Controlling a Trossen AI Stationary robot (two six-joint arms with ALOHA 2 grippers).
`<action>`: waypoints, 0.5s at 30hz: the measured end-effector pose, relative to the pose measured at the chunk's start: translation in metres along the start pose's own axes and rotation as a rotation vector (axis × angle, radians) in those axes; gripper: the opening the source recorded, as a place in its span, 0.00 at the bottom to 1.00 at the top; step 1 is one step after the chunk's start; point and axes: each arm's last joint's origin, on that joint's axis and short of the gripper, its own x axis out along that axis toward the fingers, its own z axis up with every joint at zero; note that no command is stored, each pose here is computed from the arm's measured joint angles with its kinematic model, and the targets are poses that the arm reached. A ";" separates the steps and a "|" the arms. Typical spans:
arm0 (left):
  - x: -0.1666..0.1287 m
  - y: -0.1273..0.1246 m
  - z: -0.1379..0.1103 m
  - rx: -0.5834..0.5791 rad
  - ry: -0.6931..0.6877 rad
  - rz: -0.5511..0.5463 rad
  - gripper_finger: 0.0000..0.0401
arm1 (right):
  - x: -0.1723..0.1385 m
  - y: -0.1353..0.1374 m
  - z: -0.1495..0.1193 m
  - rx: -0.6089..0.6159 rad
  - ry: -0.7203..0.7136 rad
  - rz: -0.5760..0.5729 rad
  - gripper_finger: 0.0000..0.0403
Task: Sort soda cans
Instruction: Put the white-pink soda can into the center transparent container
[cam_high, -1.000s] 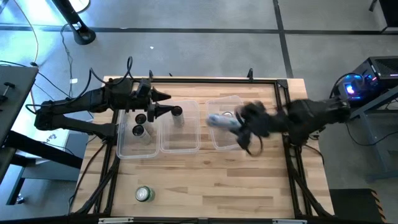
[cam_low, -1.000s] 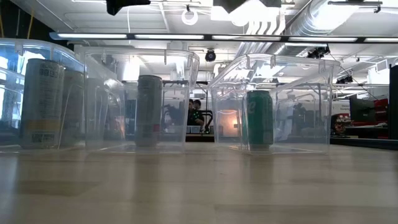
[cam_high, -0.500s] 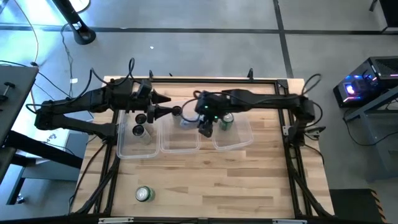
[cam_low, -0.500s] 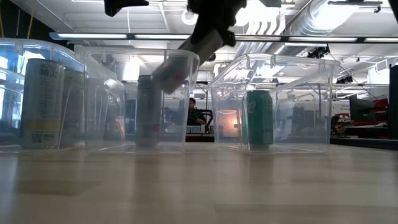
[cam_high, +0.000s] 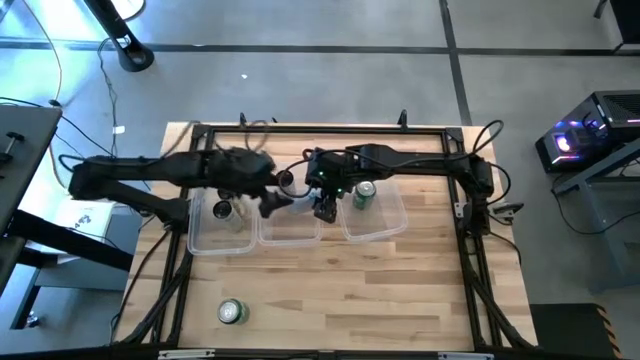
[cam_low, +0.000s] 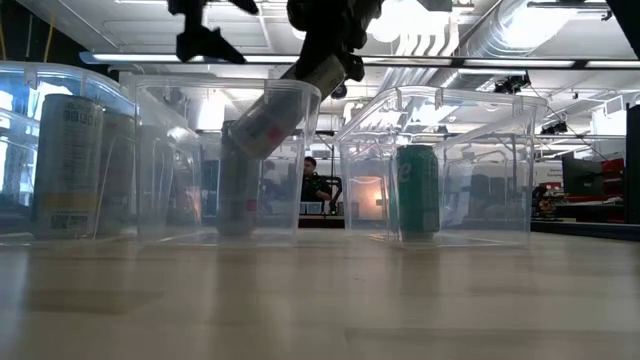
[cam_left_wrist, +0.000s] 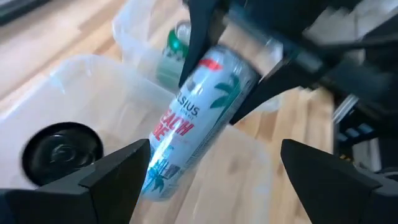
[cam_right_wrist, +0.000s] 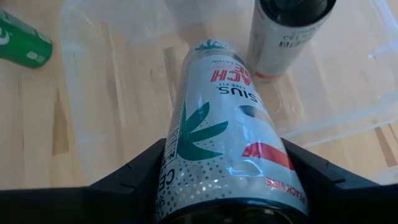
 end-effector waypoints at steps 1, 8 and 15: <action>0.007 -0.001 -0.001 0.011 0.018 0.006 0.89 | 0.000 0.000 0.000 0.000 0.001 0.000 0.57; 0.030 -0.008 -0.010 0.119 0.062 0.055 0.78 | 0.003 0.006 -0.002 -0.027 0.011 0.005 0.57; 0.048 -0.021 -0.029 0.240 0.079 0.237 0.39 | 0.010 0.011 -0.003 -0.043 0.018 0.014 0.57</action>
